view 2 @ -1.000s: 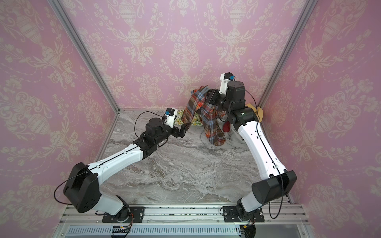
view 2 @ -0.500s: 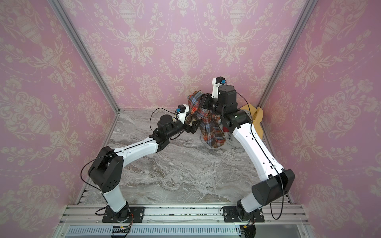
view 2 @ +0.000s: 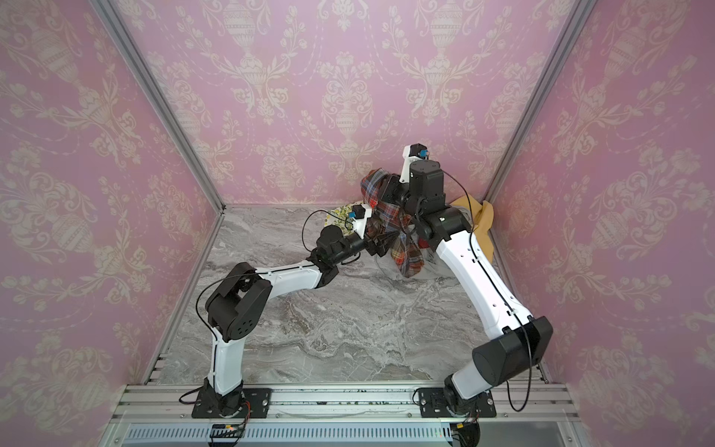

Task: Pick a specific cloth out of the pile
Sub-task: 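Grasp the hanging plaid shirt with the left gripper beside the right gripper, then carry the plaid shirt away with the left gripper while the right gripper releases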

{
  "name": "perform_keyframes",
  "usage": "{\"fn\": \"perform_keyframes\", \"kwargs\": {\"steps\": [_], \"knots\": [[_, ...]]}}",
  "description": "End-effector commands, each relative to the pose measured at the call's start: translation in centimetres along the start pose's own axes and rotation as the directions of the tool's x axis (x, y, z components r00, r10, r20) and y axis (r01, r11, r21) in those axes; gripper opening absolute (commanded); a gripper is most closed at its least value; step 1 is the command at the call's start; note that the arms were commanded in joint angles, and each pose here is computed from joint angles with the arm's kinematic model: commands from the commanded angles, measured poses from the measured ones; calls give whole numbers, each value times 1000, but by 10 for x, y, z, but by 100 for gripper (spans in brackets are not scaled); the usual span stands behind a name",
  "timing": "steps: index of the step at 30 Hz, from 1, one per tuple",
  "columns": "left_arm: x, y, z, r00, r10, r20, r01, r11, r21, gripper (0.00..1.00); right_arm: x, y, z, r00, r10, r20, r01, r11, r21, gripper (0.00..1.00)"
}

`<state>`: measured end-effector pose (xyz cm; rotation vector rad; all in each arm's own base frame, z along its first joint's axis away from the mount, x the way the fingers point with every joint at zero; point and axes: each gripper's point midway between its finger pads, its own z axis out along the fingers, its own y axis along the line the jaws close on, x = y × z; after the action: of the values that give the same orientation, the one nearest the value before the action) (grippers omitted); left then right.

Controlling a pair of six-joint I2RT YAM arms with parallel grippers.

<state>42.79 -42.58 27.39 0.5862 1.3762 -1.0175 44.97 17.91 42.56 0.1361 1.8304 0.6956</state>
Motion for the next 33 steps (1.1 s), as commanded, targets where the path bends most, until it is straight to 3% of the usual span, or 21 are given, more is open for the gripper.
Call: {"fn": "perform_keyframes", "kwargs": {"steps": [1, 3, 5, 8, 17, 19, 22, 30, 33], "knots": [[-4, 26, 16, 999, 22, 48, -16, 992, -127, 99, -18, 9, -7, 996, 11, 87, -8, 999, -34, 0], [-4, 31, 23, 998, 25, 57, -16, 989, -146, 88, -16, 6, -8, 996, 14, 88, -12, 1000, -24, 0], [-6, 35, 29, 997, 16, 78, -3, 988, -155, 56, -14, 2, -8, 996, 16, 86, -15, 1000, -11, 0], [-14, 33, 31, 993, 2, 120, 15, 991, -133, 1, -9, -4, -7, 997, 13, 78, -15, 1000, 14, 0], [-46, 24, 14, 993, 8, 116, 6, 992, -122, 0, 8, -52, -10, 998, 43, 47, -49, 991, 121, 0], [-57, 21, 9, 993, 9, 120, 5, 993, -116, 0, 16, -66, -12, 998, 53, 31, -57, 988, 143, 4], [-77, 18, 0, 991, 10, 134, 4, 995, -102, 0, 30, -80, -16, 999, 49, 3, -48, 988, 146, 18], [-141, 11, -31, 983, 68, 170, -48, 992, -117, 0, 62, -85, -29, 994, -53, -94, 61, 994, 92, 72], [-160, 15, -45, 985, 71, 158, -48, 988, -145, 0, 69, -78, -33, 989, -96, -114, 101, 994, 39, 85]]}}
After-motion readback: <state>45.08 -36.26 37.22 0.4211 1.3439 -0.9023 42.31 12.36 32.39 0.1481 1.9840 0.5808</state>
